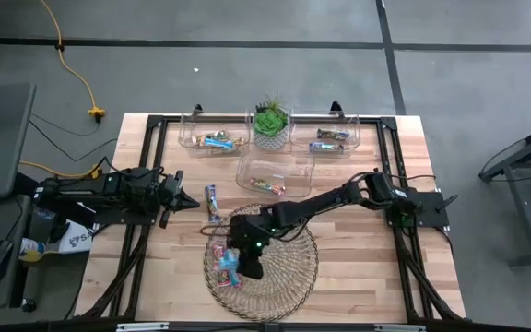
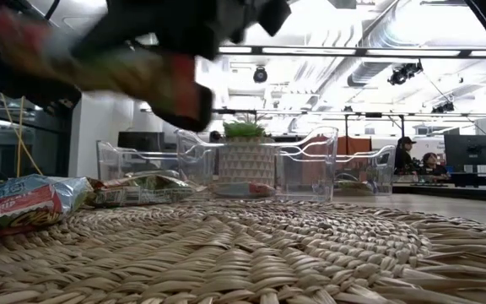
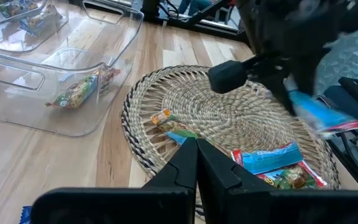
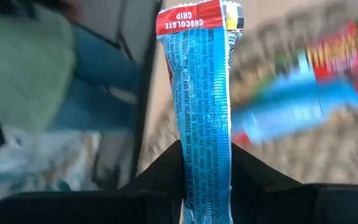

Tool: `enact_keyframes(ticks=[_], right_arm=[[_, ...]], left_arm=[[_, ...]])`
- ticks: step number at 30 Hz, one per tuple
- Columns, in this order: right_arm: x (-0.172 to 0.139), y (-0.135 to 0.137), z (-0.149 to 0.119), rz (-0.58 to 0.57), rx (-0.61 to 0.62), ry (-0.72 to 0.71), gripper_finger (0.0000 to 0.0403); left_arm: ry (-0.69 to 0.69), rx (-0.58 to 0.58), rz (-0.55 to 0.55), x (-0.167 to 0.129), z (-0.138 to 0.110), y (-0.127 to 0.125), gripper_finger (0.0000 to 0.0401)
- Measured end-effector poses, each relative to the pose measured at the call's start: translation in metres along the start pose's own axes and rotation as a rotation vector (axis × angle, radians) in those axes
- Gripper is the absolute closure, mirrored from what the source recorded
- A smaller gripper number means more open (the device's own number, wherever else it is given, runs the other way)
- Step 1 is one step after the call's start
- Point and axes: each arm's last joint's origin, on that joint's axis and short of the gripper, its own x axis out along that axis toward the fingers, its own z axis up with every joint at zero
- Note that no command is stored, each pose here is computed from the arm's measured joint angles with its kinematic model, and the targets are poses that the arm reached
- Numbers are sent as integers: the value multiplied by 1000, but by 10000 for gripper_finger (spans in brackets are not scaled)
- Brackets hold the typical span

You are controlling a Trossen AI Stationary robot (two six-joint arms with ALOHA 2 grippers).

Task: Pick and place Granola Bars by type
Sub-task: Put the red granola bar into the bottom transparent bin

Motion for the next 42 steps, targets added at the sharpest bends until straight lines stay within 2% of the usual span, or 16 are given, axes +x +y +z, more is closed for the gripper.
enact_keyframes(ticks=[13,18,23,31,37,42], right_arm=[[-32,9,58,282,-92,-488,321],[-58,18,72,267,-162,-652,321],[-95,37,83,133,-287,-806,320],[-159,61,86,-262,-392,-918,320],[-207,73,77,-550,-338,-930,320],[-238,72,67,-719,-263,-888,320]], left_arm=[[0,0,-3,0,0,0,400],[0,0,-3,0,0,0,400],[1,0,-2,0,0,0,400],[0,0,-2,0,0,0,400],[-1,0,1,0,0,0,400],[1,0,1,0,0,0,400]])
